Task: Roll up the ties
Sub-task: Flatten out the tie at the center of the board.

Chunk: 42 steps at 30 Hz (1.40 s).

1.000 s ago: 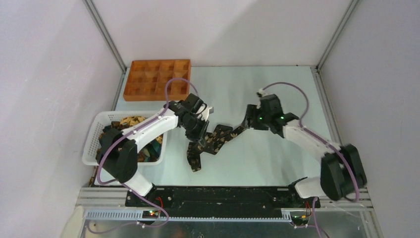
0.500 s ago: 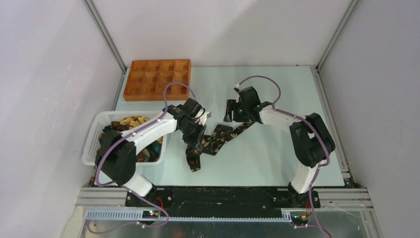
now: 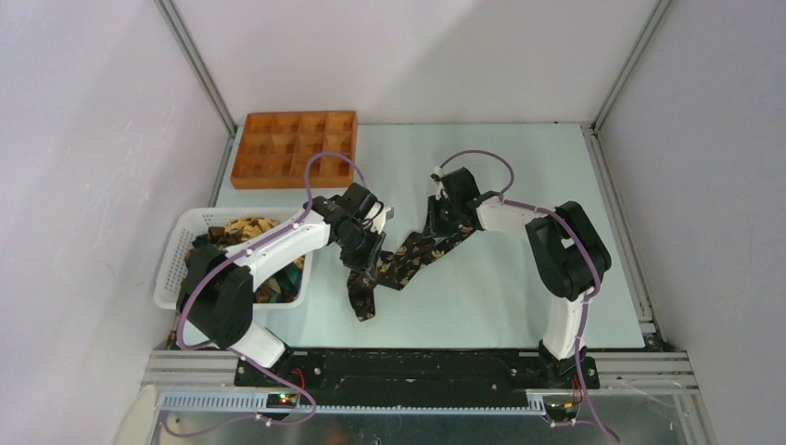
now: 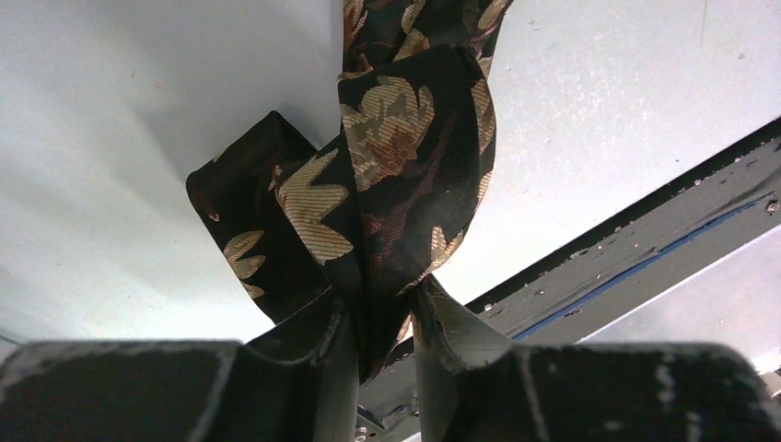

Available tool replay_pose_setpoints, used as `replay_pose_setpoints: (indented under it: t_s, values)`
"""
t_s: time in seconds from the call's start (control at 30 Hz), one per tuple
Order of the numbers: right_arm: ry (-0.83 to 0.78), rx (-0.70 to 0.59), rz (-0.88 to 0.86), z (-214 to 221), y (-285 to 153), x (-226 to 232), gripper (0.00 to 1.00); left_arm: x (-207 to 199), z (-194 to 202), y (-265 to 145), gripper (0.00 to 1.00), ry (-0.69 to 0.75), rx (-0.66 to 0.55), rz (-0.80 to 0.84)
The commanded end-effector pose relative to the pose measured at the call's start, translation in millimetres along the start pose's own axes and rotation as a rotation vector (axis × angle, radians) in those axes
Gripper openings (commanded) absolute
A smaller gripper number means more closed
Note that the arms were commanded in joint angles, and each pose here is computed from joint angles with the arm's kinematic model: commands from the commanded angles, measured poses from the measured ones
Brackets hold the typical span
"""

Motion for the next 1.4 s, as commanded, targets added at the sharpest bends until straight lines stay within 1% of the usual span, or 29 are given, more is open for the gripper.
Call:
replay_pose_setpoints:
  t_s: [0.0, 0.03, 0.13, 0.2, 0.27, 0.3, 0.33, 0.37, 0.4, 0.43, 0.47, 0.5, 0.53, 0.67, 0.7, 0.73, 0.77, 0.8, 0.83, 0.87, 0.97, 1.0, 1.03, 1.17, 1.23, 1.37]
  values:
    - [0.005, -0.043, -0.057, -19.8, -7.2, 11.0, 0.02, -0.8, -13.0, -8.7, 0.30, 0.013, -0.066, -0.015]
    - [0.013, -0.059, -0.058, -23.7, -11.4, 11.6, 0.00, -0.2, -15.2, -8.8, 0.31, 0.010, -0.074, -0.018]
    - [0.081, -0.127, -0.026, -34.4, -30.8, -4.8, 0.00, 0.8, -25.7, -10.6, 0.35, -0.001, -0.100, -0.027]
    - [0.140, -0.191, 0.031, -40.2, -48.6, -25.6, 0.00, -0.7, -35.7, -12.4, 0.38, -0.005, -0.121, -0.028]
    - [0.218, -0.256, 0.125, -42.8, -70.0, -53.9, 0.00, -4.3, -46.9, -14.4, 0.43, -0.006, -0.140, -0.023]
    - [0.271, -0.269, 0.179, -36.9, -78.5, -76.0, 0.00, -4.9, -51.0, -13.3, 0.53, -0.009, -0.143, -0.023]
    - [0.309, -0.319, 0.230, -40.9, -95.1, -85.2, 0.00, -8.9, -59.2, -17.7, 0.62, -0.009, -0.166, -0.016]
    - [0.367, -0.332, 0.288, -33.9, -104.9, -107.2, 0.00, -9.9, -63.0, -17.9, 0.77, -0.010, -0.171, -0.016]
    - [0.413, -0.373, 0.343, -33.4, -121.0, -116.5, 0.00, -13.7, -71.7, -23.5, 0.82, -0.009, -0.198, -0.009]
    - [0.464, -0.384, 0.388, -25.0, -130.2, -134.5, 0.00, -15.1, -75.5, -25.5, 0.91, -0.009, -0.209, -0.008]
    - [0.500, -0.420, 0.423, -23.6, -143.9, -141.4, 0.00, -18.6, -82.4, -30.3, 0.93, -0.004, -0.237, 0.000]
    - [0.547, -0.427, 0.464, -13.3, -151.5, -156.3, 0.00, -20.3, -85.8, -34.3, 0.98, -0.002, -0.258, 0.005]
    - [0.571, -0.461, 0.488, -12.1, -162.5, -160.1, 0.00, -21.5, -90.0, -37.1, 0.99, 0.000, -0.281, 0.005]
    - [0.659, -0.515, 0.591, 6.8, -187.0, -180.2, 0.00, -18.5, -93.5, -42.8, 1.00, -0.020, -0.355, -0.010]
    - [0.689, -0.539, 0.612, 10.1, -194.5, -184.3, 0.00, -16.2, -87.8, -41.3, 1.00, -0.025, -0.355, -0.013]
    - [0.706, -0.553, 0.656, 14.0, -200.2, -190.1, 0.00, -16.1, -88.1, -44.1, 1.00, -0.035, -0.381, -0.011]
    - [0.723, -0.575, 0.669, 15.1, -205.3, -190.2, 0.00, -12.0, -80.2, -37.1, 1.00, -0.047, -0.365, -0.018]
    - [0.738, -0.587, 0.716, 18.7, -210.8, -195.2, 0.00, -12.5, -80.0, -39.2, 1.00, -0.064, -0.391, -0.011]
    - [0.757, -0.603, 0.755, 22.0, -217.3, -197.9, 0.00, -8.2, -71.5, -32.0, 1.00, -0.079, -0.376, -0.015]
    - [0.768, -0.615, 0.772, 22.9, -221.0, -199.6, 0.00, -9.8, -71.2, -34.4, 0.99, -0.098, -0.401, -0.001]
    - [0.817, -0.667, 0.851, 28.1, -238.5, -206.5, 0.00, -1.3, -53.1, -24.1, 0.97, -0.154, -0.409, -0.002]
    - [0.831, -0.680, 0.867, 29.4, -243.3, -209.6, 0.00, 0.4, -50.5, -28.3, 0.97, -0.180, -0.434, -0.008]
    - [0.840, -0.698, 0.879, 29.3, -248.5, -211.1, 0.00, 4.8, -43.1, -23.8, 0.97, -0.202, -0.430, -0.021]
    - [0.884, -0.762, 0.905, 26.5, -266.3, -221.0, 0.00, 9.4, -29.1, -28.0, 0.96, -0.244, -0.468, -0.017]
    - [0.895, -0.776, 0.912, 22.7, -270.9, -224.6, 0.00, 8.7, -24.2, -30.6, 0.95, -0.261, -0.481, -0.005]
    - [0.899, -0.773, 0.896, 13.5, -270.8, -226.8, 0.00, 4.6, -12.2, -24.9, 0.91, -0.293, -0.470, 0.000]
Point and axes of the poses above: each gripper's point midway between its finger pads, its own y axis out along the fingers, its own x axis along the line the jaws close on, z = x × y, the point moved 3 cm from there along -y, back along the fingers, and after that the axes turned 6 degrees about -y, right-handed, at the moved point
